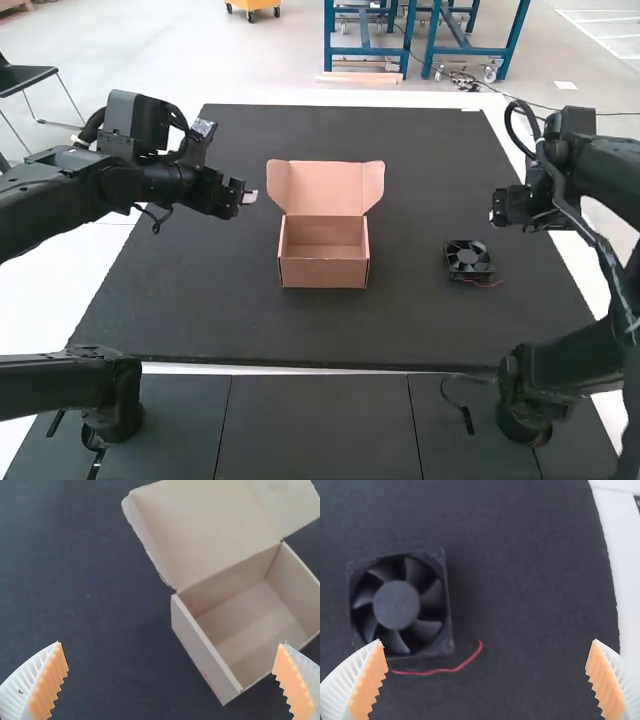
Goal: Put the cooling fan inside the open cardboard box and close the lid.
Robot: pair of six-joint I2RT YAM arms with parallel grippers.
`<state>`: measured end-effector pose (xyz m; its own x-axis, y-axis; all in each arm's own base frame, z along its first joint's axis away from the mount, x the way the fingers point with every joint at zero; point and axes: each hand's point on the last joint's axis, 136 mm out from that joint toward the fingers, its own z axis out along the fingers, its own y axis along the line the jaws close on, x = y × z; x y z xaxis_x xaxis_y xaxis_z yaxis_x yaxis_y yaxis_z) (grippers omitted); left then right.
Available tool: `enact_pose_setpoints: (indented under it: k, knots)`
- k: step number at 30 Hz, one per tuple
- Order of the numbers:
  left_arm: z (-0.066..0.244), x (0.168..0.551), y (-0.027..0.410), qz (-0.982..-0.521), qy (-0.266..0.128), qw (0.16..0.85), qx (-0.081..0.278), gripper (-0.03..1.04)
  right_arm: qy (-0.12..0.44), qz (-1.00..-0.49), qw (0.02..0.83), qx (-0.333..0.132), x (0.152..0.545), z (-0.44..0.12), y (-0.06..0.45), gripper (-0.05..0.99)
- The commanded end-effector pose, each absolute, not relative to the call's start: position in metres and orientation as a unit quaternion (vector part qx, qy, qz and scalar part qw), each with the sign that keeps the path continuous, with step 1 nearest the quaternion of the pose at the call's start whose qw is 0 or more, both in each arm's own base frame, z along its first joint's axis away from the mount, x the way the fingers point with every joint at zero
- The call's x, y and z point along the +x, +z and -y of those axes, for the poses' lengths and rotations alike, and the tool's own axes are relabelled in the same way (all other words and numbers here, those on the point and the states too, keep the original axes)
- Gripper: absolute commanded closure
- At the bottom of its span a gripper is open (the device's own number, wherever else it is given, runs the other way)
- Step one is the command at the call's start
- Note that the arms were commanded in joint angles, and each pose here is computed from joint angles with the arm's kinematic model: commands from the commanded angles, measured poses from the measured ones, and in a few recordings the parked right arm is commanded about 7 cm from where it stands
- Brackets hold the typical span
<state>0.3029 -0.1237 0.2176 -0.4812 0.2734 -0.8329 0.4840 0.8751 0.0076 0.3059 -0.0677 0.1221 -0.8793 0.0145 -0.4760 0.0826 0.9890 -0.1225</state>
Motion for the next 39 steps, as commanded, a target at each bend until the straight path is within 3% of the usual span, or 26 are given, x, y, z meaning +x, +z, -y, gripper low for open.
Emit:
enact_pose_setpoints:
  k: [1, 12, 24, 39]
  knots:
    - [0.127, 0.301, 0.237, -0.835, -0.114, 0.48, 0.242, 0.04, -0.057, -0.974, 0.218, -0.006, 0.312, 0.07, 0.114, 0.03]
    - [0.131, 0.299, 0.228, -0.833, -0.126, 0.481, 0.243, 0.04, -0.025, -0.98, 0.195, -0.015, 0.326, 0.058, 0.088, 0.03]
    - [0.14, 0.291, 0.222, -0.837, -0.149, 0.462, 0.252, 0.04, -0.033, -0.978, 0.205, 0.011, 0.354, 0.06, 0.071, 0.03]
    - [0.183, 0.265, 0.245, -0.822, -0.214, 0.447, 0.281, 0.04, -0.031, -0.983, 0.179, 0.024, 0.376, 0.067, 0.051, 0.03]
